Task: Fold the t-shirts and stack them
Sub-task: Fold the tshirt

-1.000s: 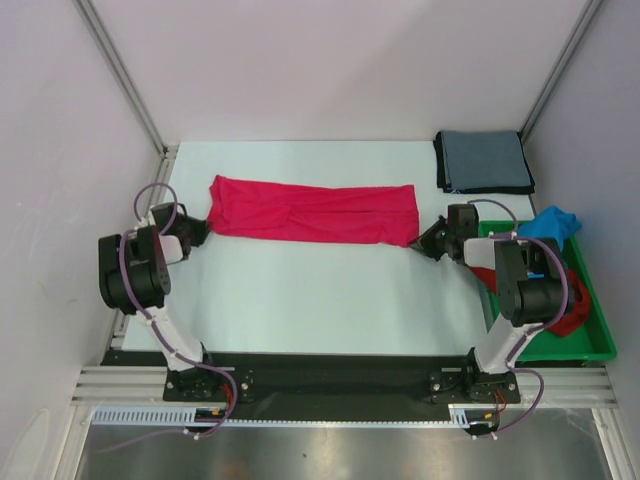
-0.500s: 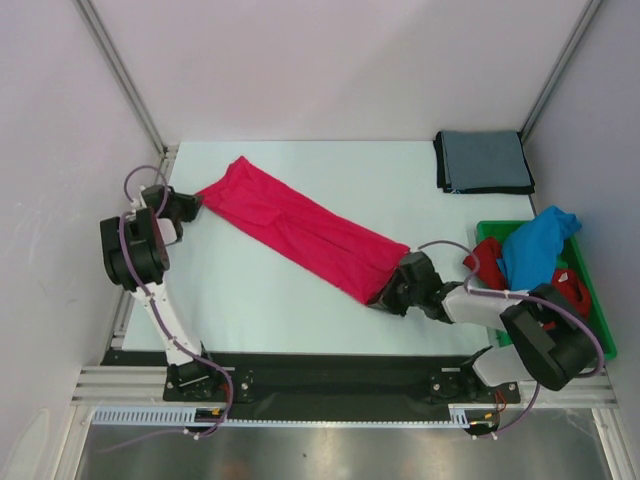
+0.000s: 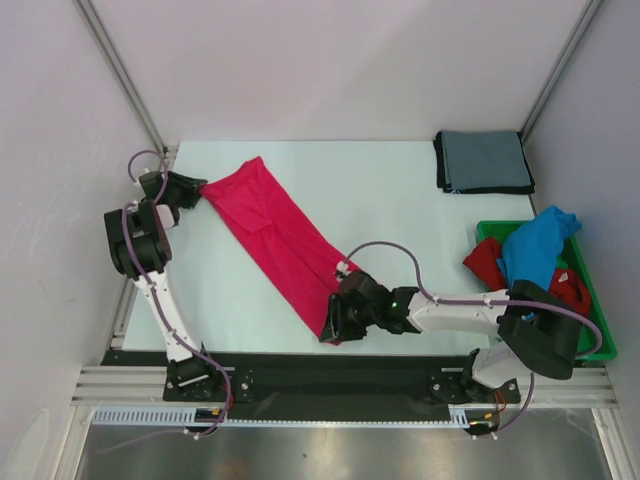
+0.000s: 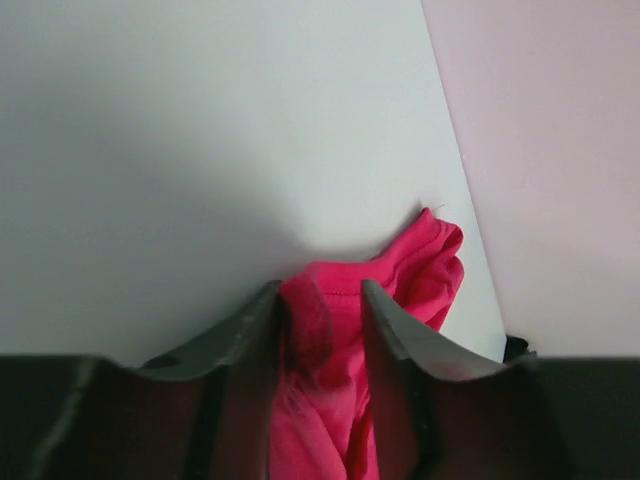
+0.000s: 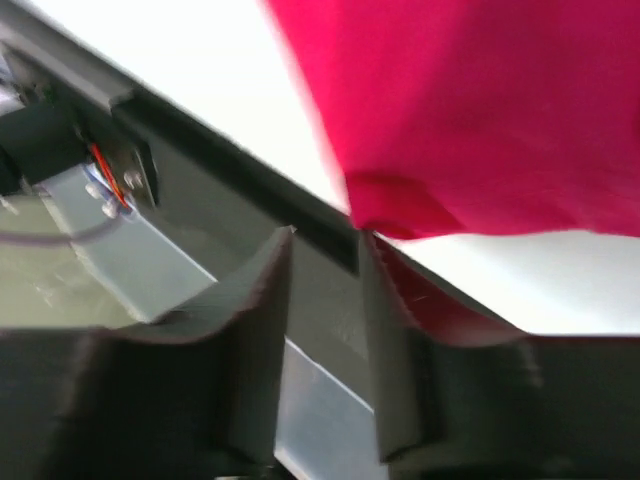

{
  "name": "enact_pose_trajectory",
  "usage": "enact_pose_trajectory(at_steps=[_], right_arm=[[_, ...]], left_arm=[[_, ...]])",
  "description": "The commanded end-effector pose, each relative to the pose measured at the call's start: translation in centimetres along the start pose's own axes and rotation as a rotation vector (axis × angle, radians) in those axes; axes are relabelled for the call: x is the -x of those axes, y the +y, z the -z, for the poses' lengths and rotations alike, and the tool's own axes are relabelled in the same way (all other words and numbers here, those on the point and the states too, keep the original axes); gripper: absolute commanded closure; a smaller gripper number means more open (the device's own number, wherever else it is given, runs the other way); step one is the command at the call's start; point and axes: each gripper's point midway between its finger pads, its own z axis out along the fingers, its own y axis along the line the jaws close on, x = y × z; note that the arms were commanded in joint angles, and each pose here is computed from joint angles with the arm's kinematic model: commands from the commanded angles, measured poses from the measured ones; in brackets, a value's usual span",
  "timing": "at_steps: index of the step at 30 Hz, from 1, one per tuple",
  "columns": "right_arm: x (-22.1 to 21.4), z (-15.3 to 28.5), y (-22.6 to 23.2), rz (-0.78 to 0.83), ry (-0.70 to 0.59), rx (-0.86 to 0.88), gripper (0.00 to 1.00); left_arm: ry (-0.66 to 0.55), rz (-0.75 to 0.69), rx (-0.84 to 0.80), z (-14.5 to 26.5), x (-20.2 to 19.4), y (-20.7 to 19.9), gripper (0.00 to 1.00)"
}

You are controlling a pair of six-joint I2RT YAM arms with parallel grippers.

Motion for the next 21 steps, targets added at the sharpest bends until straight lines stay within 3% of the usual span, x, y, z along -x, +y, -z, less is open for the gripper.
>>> enact_pose_trajectory(at_steps=[1,5,6,7,8,11,12,16,18,20,21], right_arm=[[-0.6,1.2,2.0,0.18,0.027,0.007,0.56],[-0.7,3.6,4.0,0.31,0.024,0.05,0.41],[0.3,3.9,4.2,0.327,0.002,0.056,0.32],[1.0,4.3,4.7,0.35,0.008,0.086,0.31],[2.9,4.2,5.3,0.401,-0.004,0.093,0.3],[9.0,3.1,3.8,0.45,-0.078,0.004,0.3],[12.0,3.1,4.5,0.539,-0.151,-0.02,0.29],[22.6,1.9,4.7,0.532,-0.294,0.009,0.29],[25.0,-1.2,3.4,0.497,-0.237,0.029,0.28],[30.1,-1.4,4.8,0.507,-0.298,0.06,0.29],[30.4,-4.5,3.1,0.497,-0.24,0.064,0.29]], left_arm=[[-0.075,-0.158,0.0,2.2,3.6,-3.6,0.55],[-0.113,-0.234,0.116,5.5,5.6,-4.4,0.42],[-0.108,-0.239,0.148,6.4,5.5,-4.1,0.39],[-0.126,-0.27,0.145,7.5,6.0,-5.1,0.37],[-0.109,-0.272,0.155,8.0,5.4,-4.8,0.29],[-0.029,-0.253,0.147,9.2,2.9,-4.3,0.23],[-0.014,-0.245,0.149,9.3,2.3,-3.9,0.21],[0.032,-0.248,0.173,9.9,0.4,-2.1,0.24],[0.057,-0.249,0.195,9.7,0.0,-1.2,0.28],[0.063,-0.249,0.191,9.3,0.2,-1.3,0.32],[0.083,-0.234,0.187,8.9,-0.2,-0.9,0.32]])
